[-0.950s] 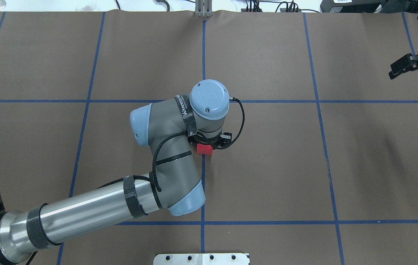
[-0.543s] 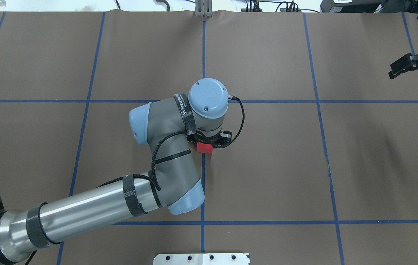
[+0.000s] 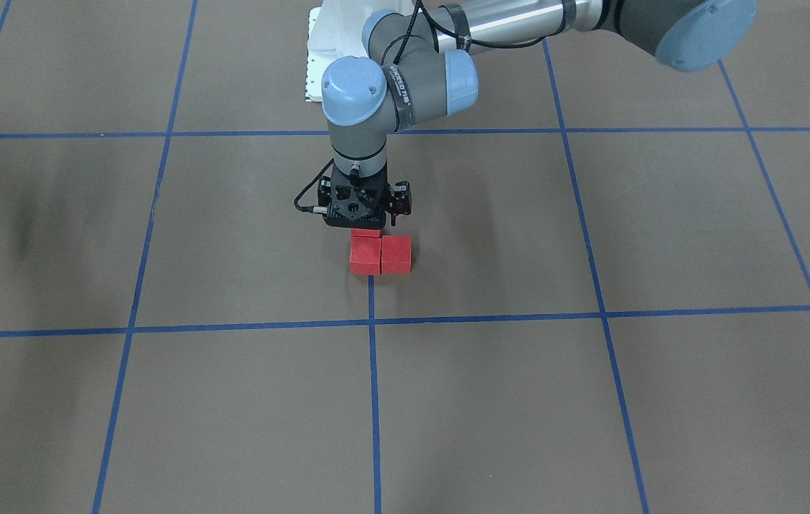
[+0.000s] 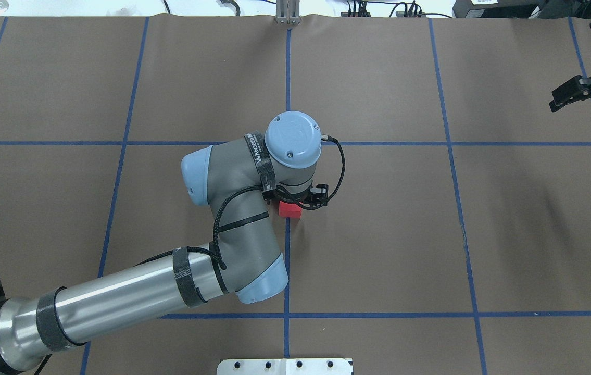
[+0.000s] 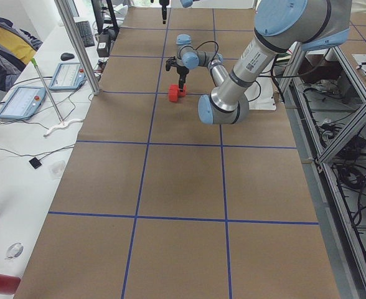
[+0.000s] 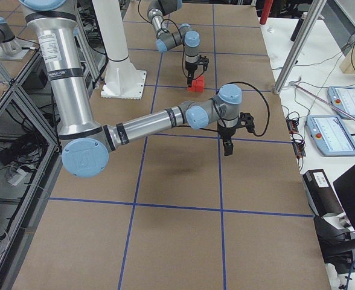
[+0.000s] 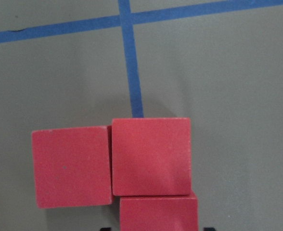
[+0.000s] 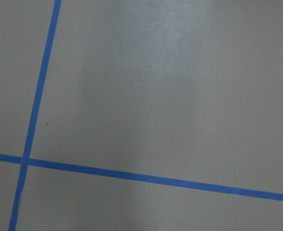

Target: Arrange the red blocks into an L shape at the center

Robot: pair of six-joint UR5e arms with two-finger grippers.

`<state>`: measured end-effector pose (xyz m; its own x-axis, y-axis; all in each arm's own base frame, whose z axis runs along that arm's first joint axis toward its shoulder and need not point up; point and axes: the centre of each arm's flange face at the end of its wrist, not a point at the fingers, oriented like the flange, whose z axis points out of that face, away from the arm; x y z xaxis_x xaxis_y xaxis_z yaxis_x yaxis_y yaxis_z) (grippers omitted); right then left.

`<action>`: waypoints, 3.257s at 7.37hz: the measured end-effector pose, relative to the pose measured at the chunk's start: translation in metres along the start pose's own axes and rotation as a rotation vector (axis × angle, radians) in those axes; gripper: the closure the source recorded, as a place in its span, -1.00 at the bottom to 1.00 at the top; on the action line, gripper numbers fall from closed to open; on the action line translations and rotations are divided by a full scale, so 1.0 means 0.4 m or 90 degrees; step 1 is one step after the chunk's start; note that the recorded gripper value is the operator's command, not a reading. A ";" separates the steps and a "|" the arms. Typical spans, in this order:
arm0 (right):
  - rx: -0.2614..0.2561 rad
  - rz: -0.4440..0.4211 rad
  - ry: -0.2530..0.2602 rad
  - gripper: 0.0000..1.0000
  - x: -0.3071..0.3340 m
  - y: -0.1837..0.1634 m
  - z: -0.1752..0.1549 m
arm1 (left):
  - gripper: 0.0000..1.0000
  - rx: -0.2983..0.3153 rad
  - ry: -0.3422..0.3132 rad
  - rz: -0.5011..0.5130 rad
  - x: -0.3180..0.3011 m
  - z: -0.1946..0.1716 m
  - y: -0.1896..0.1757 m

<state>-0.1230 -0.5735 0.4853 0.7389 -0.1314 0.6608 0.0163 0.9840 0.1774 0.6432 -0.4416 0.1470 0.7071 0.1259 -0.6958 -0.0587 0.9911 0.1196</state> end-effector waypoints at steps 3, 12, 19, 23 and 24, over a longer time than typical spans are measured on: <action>0.001 -0.003 0.000 -0.99 0.001 -0.001 -0.002 | -1.00 0.014 0.014 0.002 -0.023 -0.062 -0.027; -0.024 0.012 0.029 -0.99 0.589 0.335 -0.066 | -1.00 0.000 -0.065 0.145 -1.405 -0.354 -0.076; -0.036 0.032 0.032 -0.99 0.651 0.410 -0.047 | -1.00 0.021 0.041 -0.027 -2.079 -0.407 0.328; -0.039 0.040 0.030 -0.99 0.657 0.422 -0.044 | -1.00 0.007 0.041 -0.046 -2.113 -0.387 0.337; -0.040 0.044 0.031 -0.99 0.663 0.430 -0.043 | -1.00 0.005 0.042 -0.047 -2.116 -0.384 0.341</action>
<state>0.0876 -0.4372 0.6784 0.7718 -0.0589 0.6332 0.0051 0.9962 0.0864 -0.0716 -0.4063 0.6436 0.6609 0.0555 -0.7484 -0.0023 0.9974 0.0720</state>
